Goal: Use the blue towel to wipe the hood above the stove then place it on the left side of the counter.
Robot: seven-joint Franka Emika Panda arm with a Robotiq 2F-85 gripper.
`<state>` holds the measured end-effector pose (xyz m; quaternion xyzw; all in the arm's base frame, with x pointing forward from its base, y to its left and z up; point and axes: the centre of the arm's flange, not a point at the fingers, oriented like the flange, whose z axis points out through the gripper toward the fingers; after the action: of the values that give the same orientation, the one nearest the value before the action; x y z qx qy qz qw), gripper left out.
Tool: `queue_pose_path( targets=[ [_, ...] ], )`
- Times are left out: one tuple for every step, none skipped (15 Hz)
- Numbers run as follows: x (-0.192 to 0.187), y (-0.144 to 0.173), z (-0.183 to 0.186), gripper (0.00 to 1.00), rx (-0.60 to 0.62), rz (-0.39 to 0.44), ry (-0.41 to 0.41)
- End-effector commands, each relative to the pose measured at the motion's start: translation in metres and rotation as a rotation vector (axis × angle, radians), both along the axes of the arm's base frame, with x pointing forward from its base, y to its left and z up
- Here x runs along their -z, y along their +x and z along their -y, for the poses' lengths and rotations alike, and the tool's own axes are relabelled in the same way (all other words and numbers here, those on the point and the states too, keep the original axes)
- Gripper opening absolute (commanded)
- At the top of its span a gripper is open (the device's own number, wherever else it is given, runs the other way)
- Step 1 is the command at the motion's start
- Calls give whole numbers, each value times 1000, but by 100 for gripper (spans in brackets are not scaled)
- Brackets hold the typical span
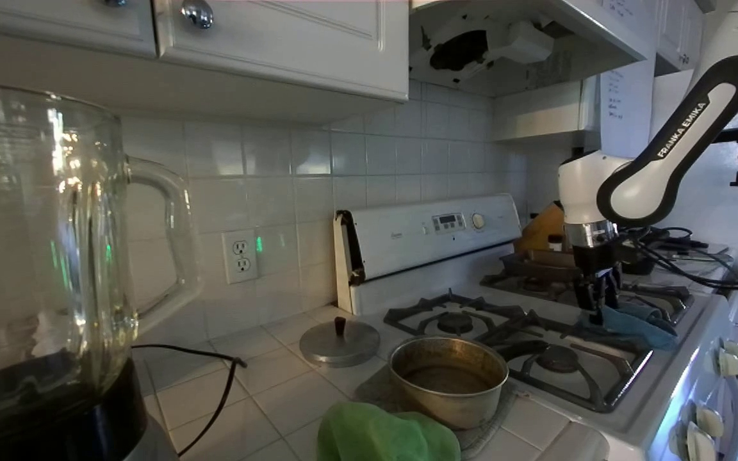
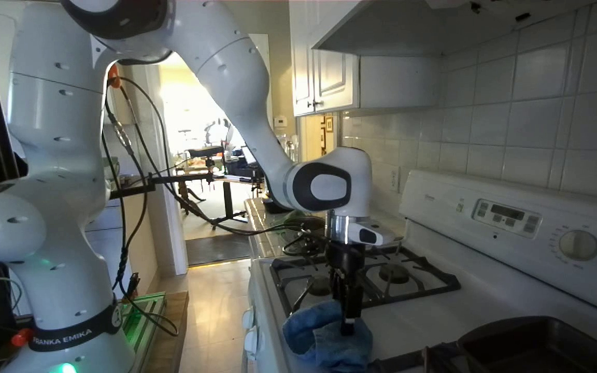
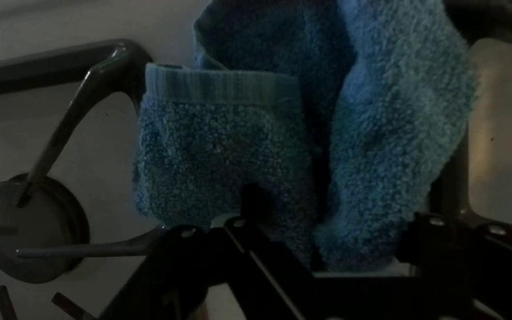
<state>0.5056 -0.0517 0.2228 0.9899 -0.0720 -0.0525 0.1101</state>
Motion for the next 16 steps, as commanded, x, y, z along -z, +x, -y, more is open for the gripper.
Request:
queue_pose_path(
  targets=[
    [3,2,-3,38,11,-27,21],
    [-1,2,-4,31,11,-32,35],
    [-6,3,-6,25,14,-28,37],
    [-12,4,-8,17,18,-26,43],
    [-21,4,-11,11,22,-18,55],
    [-31,4,-15,5,21,-3,53],
    [-39,5,-18,1,19,10,51],
    [-49,5,-21,0,20,23,55],
    [-58,6,-23,2,19,37,52],
    [-70,6,-26,3,24,50,47],
    [-79,5,-28,2,23,64,46],
    [-90,4,-30,3,20,75,45],
    [-101,1,-32,3,19,85,39],
    [-111,-3,-33,3,18,94,31],
    [-124,-7,-34,3,19,108,21],
    [-137,-13,-34,3,25,125,13]
  ],
)
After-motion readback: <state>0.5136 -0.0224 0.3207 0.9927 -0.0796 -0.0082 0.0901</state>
